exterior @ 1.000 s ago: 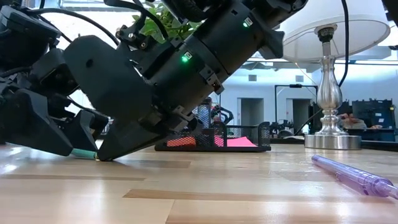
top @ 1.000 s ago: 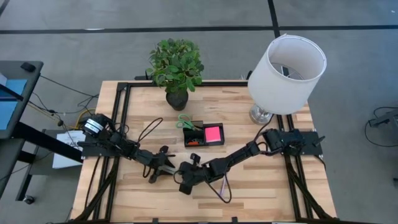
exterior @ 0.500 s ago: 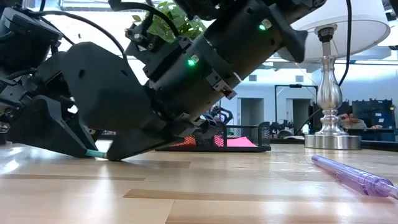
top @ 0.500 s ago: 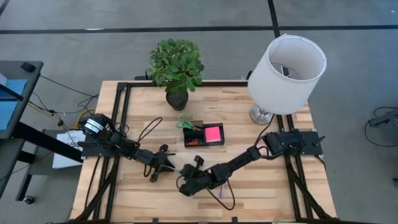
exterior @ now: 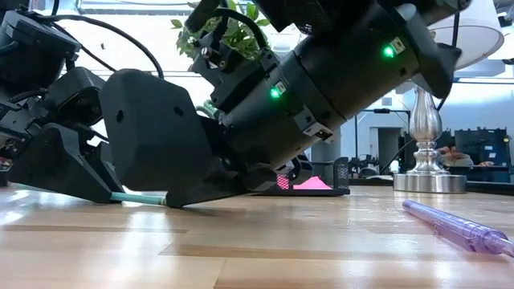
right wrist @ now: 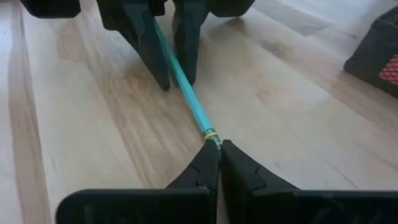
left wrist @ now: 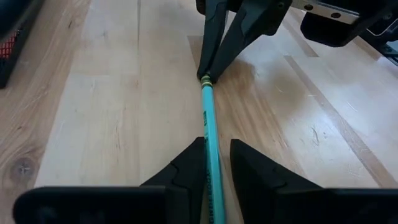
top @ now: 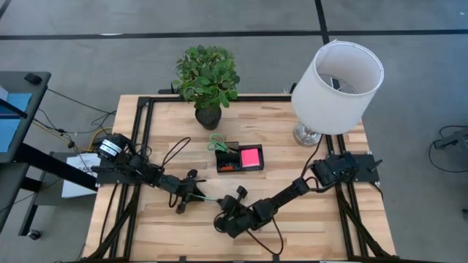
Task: Pick and place office supplies into organizer
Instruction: Put the blue pencil into the black desk organizer
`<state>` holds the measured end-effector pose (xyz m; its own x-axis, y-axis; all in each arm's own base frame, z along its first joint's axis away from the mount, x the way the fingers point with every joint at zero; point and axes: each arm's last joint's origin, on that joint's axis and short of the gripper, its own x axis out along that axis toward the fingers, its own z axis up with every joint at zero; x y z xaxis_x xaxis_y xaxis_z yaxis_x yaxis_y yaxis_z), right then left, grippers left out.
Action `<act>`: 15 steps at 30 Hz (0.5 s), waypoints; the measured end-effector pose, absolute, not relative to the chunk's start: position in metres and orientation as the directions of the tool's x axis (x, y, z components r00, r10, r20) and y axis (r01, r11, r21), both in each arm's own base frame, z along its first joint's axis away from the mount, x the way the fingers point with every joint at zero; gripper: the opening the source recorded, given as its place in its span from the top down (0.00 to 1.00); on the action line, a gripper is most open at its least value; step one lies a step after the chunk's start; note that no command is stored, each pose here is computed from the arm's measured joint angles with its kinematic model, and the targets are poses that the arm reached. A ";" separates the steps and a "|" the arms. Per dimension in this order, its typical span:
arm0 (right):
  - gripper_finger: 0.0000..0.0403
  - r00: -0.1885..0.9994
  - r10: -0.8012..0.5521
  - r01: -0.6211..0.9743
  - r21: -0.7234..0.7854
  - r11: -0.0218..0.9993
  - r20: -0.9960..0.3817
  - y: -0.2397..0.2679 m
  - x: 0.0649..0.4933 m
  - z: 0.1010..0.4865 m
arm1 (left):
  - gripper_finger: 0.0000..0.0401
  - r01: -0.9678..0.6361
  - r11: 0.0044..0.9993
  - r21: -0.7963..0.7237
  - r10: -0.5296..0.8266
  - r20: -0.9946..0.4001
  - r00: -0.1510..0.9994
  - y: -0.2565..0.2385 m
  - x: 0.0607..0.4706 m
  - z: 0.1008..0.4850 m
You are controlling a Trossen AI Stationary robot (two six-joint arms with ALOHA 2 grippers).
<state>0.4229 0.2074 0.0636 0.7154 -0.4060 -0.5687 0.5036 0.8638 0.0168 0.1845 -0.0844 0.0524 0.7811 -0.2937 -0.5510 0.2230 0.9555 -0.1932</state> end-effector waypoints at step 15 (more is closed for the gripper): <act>0.99 0.721 -0.509 0.584 0.017 0.811 -0.469 0.207 0.423 0.065 | 0.85 0.198 0.955 -0.220 -0.290 -0.549 0.784 -0.081 0.188 0.053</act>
